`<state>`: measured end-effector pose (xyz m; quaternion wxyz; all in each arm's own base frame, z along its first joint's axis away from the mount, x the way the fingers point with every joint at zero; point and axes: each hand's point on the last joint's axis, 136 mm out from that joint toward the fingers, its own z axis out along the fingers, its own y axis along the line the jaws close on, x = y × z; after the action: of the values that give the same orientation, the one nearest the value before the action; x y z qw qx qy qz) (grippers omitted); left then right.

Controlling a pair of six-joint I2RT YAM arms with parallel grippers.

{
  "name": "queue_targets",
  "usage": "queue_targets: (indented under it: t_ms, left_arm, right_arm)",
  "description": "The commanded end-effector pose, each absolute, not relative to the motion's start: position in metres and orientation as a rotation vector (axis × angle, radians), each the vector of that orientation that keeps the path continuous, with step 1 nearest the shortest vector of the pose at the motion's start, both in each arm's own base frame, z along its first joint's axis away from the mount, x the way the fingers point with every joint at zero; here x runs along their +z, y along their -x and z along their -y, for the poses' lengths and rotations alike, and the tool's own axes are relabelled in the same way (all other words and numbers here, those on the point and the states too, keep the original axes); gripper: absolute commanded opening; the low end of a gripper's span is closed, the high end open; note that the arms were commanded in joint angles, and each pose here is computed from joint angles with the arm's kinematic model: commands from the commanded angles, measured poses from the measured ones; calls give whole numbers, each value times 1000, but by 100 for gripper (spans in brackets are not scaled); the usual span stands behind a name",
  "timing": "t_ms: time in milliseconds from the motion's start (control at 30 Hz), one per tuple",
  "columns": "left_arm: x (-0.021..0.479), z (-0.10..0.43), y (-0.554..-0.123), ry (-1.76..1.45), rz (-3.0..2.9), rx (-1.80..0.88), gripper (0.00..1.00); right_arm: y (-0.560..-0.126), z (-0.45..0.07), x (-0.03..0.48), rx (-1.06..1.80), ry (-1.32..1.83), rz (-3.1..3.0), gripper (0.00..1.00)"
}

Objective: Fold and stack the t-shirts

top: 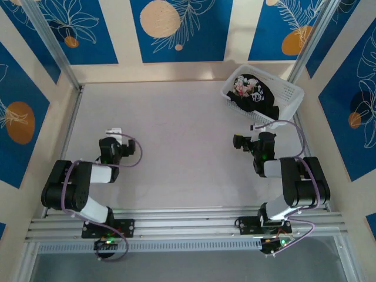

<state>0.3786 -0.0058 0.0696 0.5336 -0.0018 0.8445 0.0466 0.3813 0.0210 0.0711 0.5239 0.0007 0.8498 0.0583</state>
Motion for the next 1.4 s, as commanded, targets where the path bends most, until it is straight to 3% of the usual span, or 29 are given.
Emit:
queue_targets:
  t_ms: [0, 833, 933, 1033, 1167, 1233, 1267, 1367]
  left_arm:
    - [91, 5, -392, -3, -1930, 127, 100]
    - [90, 5, -392, -3, -1930, 127, 100]
    - [106, 7, -392, -10, -1921, 132, 100]
    - [148, 7, -390, 4, -1914, 200, 100]
    - [236, 1, -394, 211, -1781, 151, 100]
    - [244, -16, -380, 509, -1976, 107, 100]
    - [249, -24, -371, 632, -2042, 145, 100]
    - [255, 16, -400, 537, -2159, -137, 99]
  right_arm:
    - [-397, -23, 94, 167, 0, -1946, 99]
    - [-396, -23, 95, 173, 3, -1940, 99]
    - [-393, -37, 104, 159, 80, -1928, 99]
    - [-389, -44, 149, 33, 88, -1902, 99]
    - [-380, -34, 221, 253, -313, -2031, 99]
    - [-377, -5, 234, 281, -664, -2080, 99]
    - [-388, -7, 240, 406, -655, -2100, 100]
    - [-412, 4, 246, 455, -764, -2158, 87]
